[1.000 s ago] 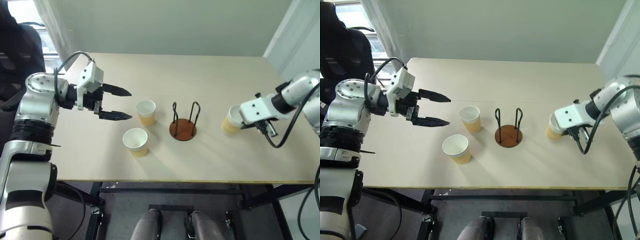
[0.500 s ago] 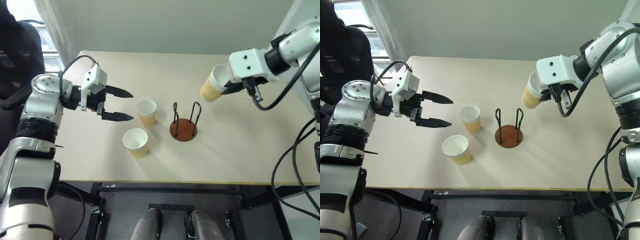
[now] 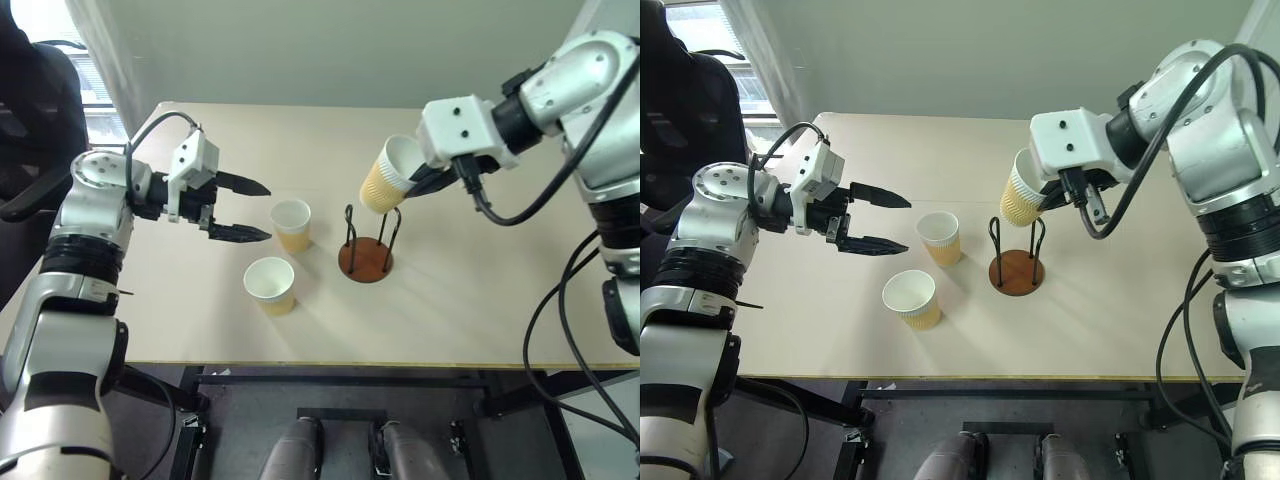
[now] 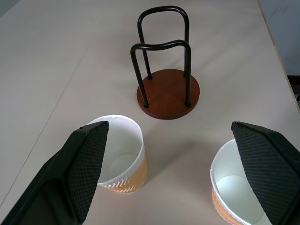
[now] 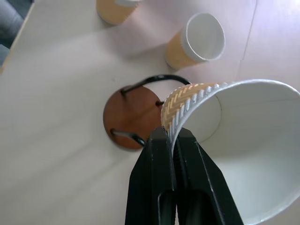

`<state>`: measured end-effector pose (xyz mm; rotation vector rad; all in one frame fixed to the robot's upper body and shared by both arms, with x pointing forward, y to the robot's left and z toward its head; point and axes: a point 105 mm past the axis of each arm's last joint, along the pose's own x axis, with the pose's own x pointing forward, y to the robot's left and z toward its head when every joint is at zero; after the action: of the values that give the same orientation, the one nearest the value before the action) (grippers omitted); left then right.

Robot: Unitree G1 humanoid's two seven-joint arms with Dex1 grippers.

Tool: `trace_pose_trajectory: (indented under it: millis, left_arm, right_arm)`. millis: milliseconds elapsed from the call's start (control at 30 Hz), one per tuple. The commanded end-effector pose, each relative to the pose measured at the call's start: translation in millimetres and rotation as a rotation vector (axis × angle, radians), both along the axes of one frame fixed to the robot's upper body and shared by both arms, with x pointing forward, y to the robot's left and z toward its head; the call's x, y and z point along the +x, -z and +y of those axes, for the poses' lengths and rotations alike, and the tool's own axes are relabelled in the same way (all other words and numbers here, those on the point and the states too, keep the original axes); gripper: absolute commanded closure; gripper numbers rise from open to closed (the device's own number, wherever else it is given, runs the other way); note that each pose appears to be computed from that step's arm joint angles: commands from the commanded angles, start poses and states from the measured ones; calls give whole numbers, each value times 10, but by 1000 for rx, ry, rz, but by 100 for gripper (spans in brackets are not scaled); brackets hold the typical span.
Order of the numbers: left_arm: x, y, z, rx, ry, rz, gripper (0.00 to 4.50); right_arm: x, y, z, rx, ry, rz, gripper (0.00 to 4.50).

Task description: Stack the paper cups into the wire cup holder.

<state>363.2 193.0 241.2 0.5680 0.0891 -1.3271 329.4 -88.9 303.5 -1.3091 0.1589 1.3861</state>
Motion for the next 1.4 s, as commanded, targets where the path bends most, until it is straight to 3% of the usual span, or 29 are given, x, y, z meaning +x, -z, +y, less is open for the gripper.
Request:
trace_pose_trajectory:
  millis: [33,400,1200,1300,1400]
  left_arm:
    - [-52,-109,33,6,26,-35,0]
    - [-80,-129,87,7,13,-41,0]
    - [-88,-138,118,20,1,-40,0]
    - [-87,-145,120,24,0,-44,0]
    - [-81,-155,116,27,1,-51,0]
  right_arm:
    - [-11,-57,32,-12,-21,-41,448]
    - [137,122,-60,-102,-22,-72,448]
    - [108,249,2,-138,-70,-74,448]
    - [100,249,26,-130,-75,-72,394]
    - [93,246,45,-115,-74,-64,291]
